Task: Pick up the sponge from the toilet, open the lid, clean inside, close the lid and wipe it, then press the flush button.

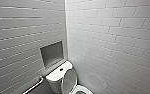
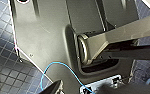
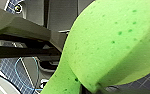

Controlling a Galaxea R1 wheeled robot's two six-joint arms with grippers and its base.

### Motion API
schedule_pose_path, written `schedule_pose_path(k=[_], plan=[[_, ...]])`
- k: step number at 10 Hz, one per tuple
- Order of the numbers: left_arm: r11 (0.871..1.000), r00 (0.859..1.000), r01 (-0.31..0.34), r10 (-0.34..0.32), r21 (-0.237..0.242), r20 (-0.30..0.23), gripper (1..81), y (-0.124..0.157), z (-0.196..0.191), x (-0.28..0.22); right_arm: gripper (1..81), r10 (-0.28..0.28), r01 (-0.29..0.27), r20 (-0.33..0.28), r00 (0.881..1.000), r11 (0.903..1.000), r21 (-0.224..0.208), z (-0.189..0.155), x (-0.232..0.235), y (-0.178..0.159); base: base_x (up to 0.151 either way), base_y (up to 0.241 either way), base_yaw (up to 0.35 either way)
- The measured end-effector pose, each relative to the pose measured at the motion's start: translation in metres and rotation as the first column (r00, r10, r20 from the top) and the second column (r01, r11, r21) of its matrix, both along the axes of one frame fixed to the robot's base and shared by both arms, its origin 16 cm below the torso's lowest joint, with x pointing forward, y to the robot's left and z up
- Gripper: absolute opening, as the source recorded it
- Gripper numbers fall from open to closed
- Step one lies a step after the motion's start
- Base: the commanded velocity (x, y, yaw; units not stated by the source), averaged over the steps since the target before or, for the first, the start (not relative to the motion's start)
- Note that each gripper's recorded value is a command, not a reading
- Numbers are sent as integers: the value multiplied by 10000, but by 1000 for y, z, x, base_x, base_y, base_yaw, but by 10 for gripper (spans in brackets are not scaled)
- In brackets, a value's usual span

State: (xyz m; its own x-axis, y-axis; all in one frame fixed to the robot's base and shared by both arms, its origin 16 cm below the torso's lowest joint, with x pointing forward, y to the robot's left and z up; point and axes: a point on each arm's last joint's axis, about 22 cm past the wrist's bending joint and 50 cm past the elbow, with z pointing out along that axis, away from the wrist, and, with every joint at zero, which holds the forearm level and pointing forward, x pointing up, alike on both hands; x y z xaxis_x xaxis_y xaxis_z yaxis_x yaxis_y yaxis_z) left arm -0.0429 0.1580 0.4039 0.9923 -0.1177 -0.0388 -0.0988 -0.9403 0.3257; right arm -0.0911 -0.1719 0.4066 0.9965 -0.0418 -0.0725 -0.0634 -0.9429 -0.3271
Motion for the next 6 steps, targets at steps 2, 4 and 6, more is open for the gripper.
schedule_pose_path(k=[2, 4, 6], plan=[[9999, 10000, -30, 30, -159, -47, 811, -6, 2, -9, 10, -84, 78, 102, 9999, 9987, 512, 7, 7, 8, 0, 0, 0], [9988, 10000, -69, 66, -482, -54, 811, -14, 5, -14, 10, -291, 253, 263, 9992, 9904, 1357, 24, 14, 22, 0, 0, 0], [9987, 9997, -134, 124, -483, -201, 811, -7, 6, -22, 10, -569, 464, 529, 9970, 9821, 1824, 42, 35, 5, 0, 0, 0]])
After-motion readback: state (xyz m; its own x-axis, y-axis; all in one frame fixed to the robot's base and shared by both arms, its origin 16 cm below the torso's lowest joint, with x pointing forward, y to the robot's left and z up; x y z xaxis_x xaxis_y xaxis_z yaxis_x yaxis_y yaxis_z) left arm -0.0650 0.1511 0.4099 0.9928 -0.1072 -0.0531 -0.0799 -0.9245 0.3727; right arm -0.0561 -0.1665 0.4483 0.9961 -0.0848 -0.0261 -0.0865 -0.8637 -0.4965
